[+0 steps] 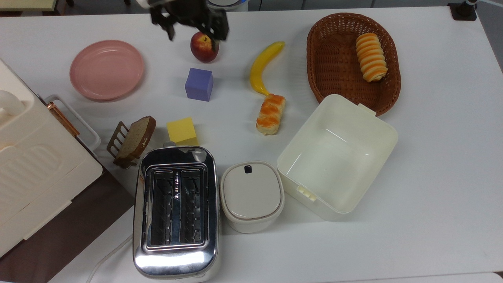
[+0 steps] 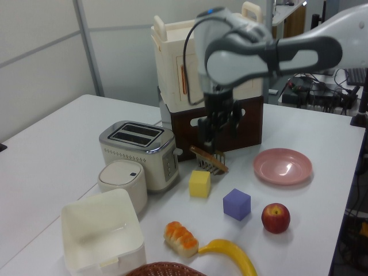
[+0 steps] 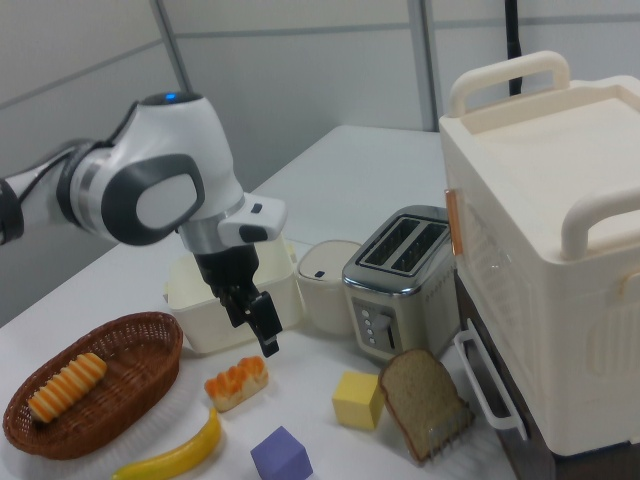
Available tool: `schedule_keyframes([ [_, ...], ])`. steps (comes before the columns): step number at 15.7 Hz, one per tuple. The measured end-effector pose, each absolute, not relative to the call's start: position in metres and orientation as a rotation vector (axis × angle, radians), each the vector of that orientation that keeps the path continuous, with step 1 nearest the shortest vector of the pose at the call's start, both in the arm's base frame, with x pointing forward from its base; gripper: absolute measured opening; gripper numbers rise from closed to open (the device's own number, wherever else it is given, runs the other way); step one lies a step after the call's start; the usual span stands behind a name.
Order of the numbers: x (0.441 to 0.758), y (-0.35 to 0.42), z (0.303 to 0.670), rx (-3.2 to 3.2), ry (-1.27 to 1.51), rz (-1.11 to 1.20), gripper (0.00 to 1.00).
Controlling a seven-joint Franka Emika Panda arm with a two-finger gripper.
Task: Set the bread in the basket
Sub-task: 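Move the open gripper over the apple and banana toward the bread piece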
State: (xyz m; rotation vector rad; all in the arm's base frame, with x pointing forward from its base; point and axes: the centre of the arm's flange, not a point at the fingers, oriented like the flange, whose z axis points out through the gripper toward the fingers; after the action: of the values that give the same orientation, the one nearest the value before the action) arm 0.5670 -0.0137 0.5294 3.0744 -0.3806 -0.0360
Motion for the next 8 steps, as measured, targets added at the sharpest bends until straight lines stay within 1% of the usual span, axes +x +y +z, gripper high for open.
schedule_keyframes([
  [3,0.570,0.001,0.505,3.071,-0.471,0.057,1.00],
  [8,0.573,0.008,0.490,3.052,-0.666,0.157,1.00],
])
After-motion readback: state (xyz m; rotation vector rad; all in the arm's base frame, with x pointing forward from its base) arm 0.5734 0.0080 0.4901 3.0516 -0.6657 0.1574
